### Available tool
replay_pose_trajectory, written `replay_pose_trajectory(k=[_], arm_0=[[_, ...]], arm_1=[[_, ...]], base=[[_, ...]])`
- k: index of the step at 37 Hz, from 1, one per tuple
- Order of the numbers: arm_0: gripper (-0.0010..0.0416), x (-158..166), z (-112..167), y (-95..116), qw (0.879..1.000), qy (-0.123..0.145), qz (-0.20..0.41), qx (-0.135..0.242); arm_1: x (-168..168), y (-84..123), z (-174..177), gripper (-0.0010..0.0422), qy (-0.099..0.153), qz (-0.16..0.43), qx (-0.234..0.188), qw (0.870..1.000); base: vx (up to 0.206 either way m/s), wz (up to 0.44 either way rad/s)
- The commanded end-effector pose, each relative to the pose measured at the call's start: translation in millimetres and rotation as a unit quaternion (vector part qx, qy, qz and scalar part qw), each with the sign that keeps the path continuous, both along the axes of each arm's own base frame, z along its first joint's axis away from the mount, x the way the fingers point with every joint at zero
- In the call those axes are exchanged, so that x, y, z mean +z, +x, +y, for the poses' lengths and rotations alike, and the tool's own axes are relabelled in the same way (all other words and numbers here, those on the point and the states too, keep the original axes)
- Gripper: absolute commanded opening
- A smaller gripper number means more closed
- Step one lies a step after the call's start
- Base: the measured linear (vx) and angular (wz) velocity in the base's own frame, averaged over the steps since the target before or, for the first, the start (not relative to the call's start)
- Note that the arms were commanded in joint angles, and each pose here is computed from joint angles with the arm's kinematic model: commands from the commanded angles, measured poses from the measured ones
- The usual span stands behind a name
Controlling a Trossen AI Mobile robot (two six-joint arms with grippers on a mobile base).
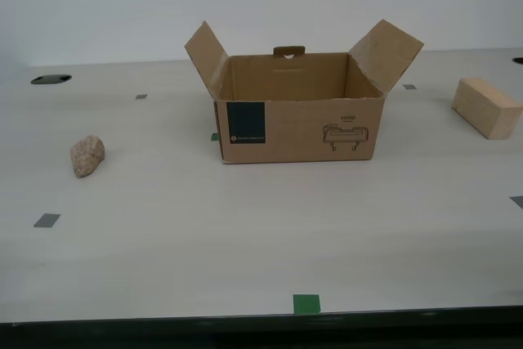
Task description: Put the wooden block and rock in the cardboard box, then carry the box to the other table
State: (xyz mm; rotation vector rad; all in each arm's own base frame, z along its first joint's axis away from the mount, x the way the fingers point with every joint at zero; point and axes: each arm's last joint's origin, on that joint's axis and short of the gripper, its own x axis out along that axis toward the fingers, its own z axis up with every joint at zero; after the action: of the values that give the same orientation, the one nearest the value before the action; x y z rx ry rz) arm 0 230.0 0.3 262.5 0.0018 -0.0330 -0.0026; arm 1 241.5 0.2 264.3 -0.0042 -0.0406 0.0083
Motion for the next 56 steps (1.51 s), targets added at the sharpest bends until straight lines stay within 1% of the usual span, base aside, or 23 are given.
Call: replay_pose_trajectory(k=[1, 9, 21, 38, 42, 52, 56], arm_0=[[0.0000, -3, 0, 0, 1.000, 0.000, 0.019, 0.000], [0.0000, -3, 0, 0, 1.000, 0.001, 0.019, 0.000], [0.0000, -3, 0, 0, 1.000, 0.000, 0.019, 0.001], [0.0000, -3, 0, 0, 1.000, 0.000, 0.019, 0.001], [0.0000, 2, 0, 3, 0.999, 0.000, 0.038, 0.001], [0.0000, 27, 0, 8, 0.996, 0.001, 0.088, 0.001], [0.0000, 39, 0, 9, 0.991, 0.004, 0.131, 0.000]], arm_1=[[1, 0, 0, 0.0000, -0.002, -0.003, -0.001, 1.000], [0, 0, 0, 0.0000, -0.002, 0.002, -0.001, 1.000], [-7, 0, 0, 0.0000, -0.002, 0.038, -0.001, 0.999], [-8, 0, 0, 0.0000, -0.001, 0.040, -0.001, 0.999], [-8, 0, 0, 0.0000, -0.001, 0.040, -0.001, 0.999], [-8, 0, 0, 0.0000, -0.001, 0.044, -0.001, 0.999], [-9, 0, 0, 0.0000, -0.001, 0.045, -0.001, 0.999]], base=[[0.000, 0.000], [0.000, 0.000], [0.000, 0.000], [0.000, 0.000], [0.000, 0.000], [0.000, 0.000], [0.000, 0.000]])
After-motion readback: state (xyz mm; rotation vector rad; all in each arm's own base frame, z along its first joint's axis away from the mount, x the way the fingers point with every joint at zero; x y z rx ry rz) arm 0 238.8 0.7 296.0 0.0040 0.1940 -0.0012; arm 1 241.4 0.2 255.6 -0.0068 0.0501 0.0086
